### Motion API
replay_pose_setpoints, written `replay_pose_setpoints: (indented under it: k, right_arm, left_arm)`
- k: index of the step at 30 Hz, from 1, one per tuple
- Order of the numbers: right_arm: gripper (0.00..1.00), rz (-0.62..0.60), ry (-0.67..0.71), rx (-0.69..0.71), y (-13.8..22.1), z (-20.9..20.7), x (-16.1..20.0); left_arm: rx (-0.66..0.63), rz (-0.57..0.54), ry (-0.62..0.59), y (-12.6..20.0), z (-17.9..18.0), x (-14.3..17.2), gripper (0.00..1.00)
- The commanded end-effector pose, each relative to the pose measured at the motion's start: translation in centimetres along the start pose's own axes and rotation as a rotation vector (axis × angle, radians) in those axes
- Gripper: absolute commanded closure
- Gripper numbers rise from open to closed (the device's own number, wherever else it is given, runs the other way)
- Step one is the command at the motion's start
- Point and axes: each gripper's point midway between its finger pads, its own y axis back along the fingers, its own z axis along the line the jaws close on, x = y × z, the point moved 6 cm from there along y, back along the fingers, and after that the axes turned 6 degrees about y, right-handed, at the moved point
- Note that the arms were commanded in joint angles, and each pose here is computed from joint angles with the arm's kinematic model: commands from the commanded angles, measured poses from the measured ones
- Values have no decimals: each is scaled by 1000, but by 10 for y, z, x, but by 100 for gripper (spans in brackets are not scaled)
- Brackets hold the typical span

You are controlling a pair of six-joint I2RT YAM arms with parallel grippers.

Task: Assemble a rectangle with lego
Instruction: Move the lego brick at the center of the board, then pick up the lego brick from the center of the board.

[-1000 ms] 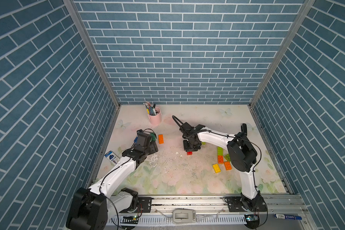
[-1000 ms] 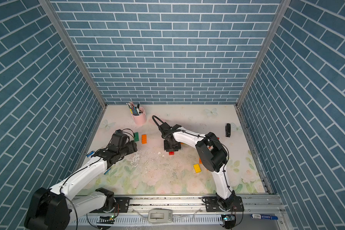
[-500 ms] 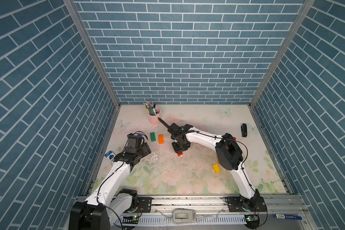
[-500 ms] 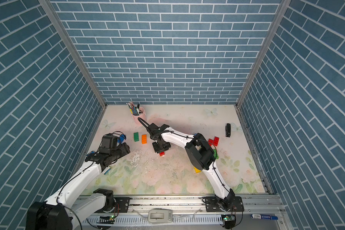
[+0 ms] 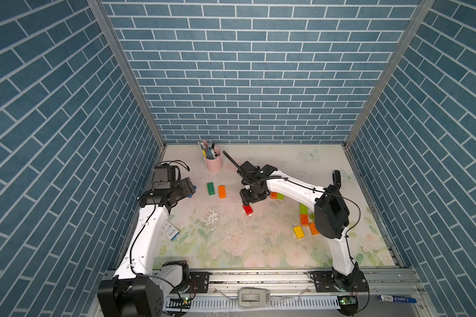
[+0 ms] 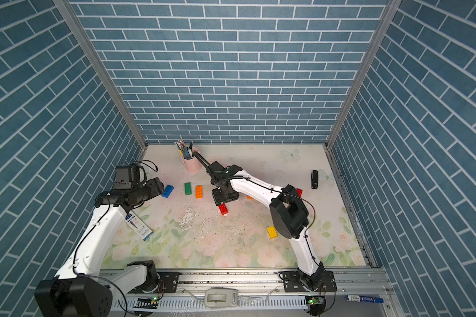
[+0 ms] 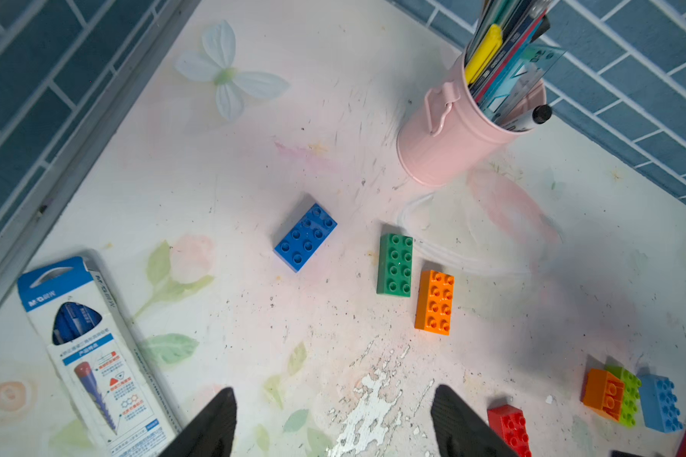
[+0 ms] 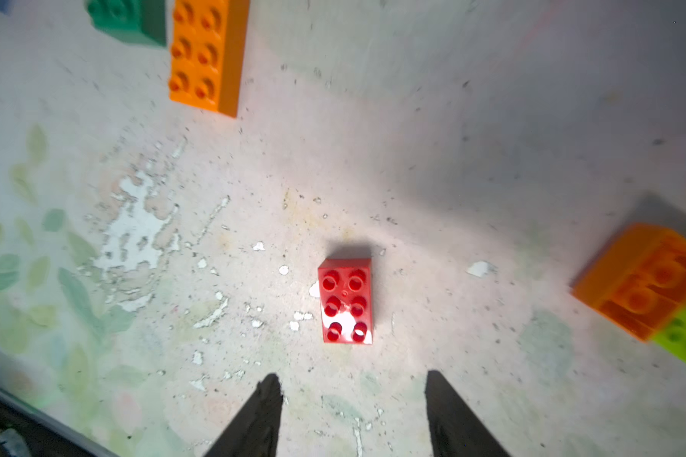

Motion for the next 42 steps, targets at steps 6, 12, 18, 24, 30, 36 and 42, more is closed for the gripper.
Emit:
replay_pose_setpoints:
  k: [6,12,18,24,30,36,42]
  right_arm:
    - [45,-73,-145,82,29,-52,51]
    - [45,20,-158,123,29,-76,100]
    - [44,148,-174,150,30,-91,160]
    - [42,214,-241,206,16,-102,188]
    - [43,263,-234,246,2,-108,199]
    - [43,289,-211,289,-2,-114,206]
    - [47,280,-201,294,-12,-116,205]
  left_arm:
    - [-37,-12,3,5,16,-10,21]
    - [-14,45,-110,-21,-21,13,24]
    - [110,71,-362,-35,-103,89,24]
    - [207,149,-427,-50,-152,162,24]
    - [202,155,-450,-54,-152,173,24]
    - [175,122,-493,-50,-147,167,24]
    - [186,145,-464,-56,-147,173,24]
